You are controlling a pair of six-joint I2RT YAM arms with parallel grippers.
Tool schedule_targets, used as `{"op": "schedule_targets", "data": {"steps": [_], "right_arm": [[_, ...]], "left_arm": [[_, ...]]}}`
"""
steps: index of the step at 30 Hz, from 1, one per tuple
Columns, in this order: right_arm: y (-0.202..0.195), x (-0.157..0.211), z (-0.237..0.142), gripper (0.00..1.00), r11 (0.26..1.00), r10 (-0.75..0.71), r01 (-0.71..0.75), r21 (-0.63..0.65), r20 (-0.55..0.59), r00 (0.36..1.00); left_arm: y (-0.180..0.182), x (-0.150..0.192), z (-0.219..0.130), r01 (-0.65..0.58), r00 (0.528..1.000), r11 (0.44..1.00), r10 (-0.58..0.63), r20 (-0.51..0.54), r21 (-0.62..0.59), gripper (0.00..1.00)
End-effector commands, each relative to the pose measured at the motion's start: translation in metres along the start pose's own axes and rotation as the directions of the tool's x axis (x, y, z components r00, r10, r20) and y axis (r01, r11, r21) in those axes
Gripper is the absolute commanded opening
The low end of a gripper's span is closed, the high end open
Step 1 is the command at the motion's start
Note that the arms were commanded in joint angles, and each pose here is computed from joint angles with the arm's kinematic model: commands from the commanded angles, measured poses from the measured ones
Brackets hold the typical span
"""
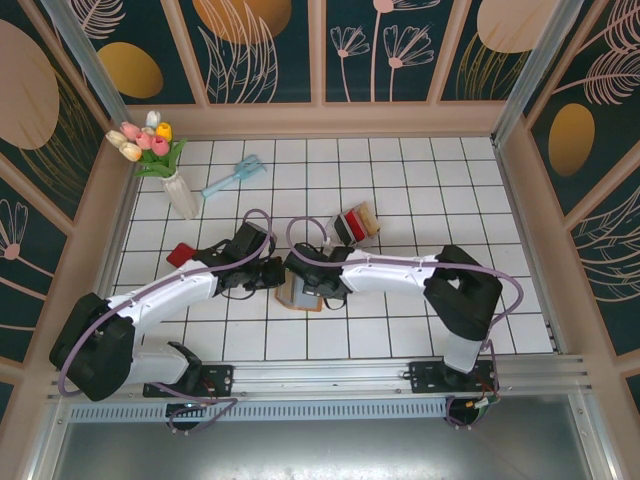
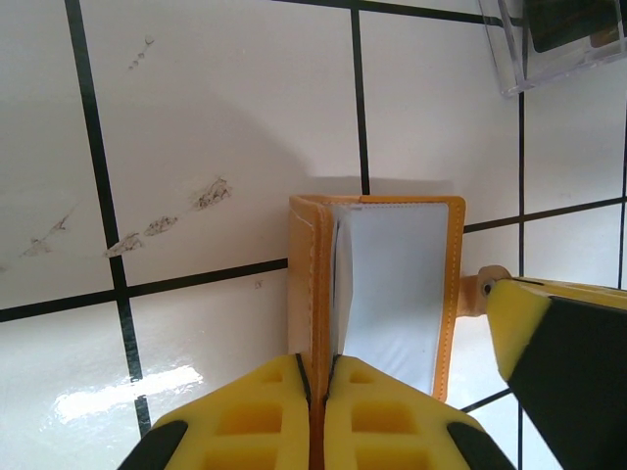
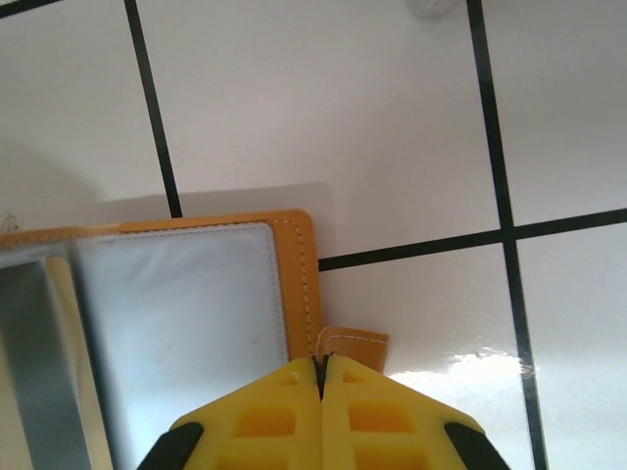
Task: Put the credit cards into the card holder
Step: Close the card holder at the bottom-center of the table.
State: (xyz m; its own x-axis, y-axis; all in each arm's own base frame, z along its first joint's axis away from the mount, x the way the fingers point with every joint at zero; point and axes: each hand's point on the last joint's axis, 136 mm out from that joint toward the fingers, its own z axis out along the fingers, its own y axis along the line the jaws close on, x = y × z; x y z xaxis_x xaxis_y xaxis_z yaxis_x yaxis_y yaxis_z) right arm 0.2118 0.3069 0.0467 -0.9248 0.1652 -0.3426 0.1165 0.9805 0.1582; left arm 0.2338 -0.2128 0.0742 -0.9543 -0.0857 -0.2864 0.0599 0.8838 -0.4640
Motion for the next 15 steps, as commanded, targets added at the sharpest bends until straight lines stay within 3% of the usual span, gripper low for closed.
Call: {"op": "schedule_targets", "data": {"steps": [1, 7, 12, 15], "right_arm": [[-0.01, -0.004, -0.009, 0.0, 1.0, 0.011, -0.01, -0.025, 0.021, 1.0], [0.014, -0.012, -0.02, 0.0, 0.965, -0.029, 0.037, -0.261, 0.034, 0.999], [0.016, -0.018, -0.031, 0.0, 0.933, -0.02, 0.04, -0.358, 0.06, 0.998], [0.014, -0.019, -0.036, 0.0, 0.906, 0.003, 0.026, -0.422, 0.068, 0.998]], "left_arm": [[0.005, -0.002, -0.002, -0.02, 1.0, 0.999, 0.02, -0.002, -0.034, 0.02], [0.001, -0.004, -0.002, -0.055, 0.999, 0.994, 0.054, -0.006, -0.098, 0.08], [-0.015, 0.002, 0.006, -0.08, 0.997, 0.988, 0.077, -0.028, -0.134, 0.13], [-0.032, 0.006, 0.015, -0.079, 0.996, 0.992, 0.075, -0.046, -0.093, 0.25]]}}
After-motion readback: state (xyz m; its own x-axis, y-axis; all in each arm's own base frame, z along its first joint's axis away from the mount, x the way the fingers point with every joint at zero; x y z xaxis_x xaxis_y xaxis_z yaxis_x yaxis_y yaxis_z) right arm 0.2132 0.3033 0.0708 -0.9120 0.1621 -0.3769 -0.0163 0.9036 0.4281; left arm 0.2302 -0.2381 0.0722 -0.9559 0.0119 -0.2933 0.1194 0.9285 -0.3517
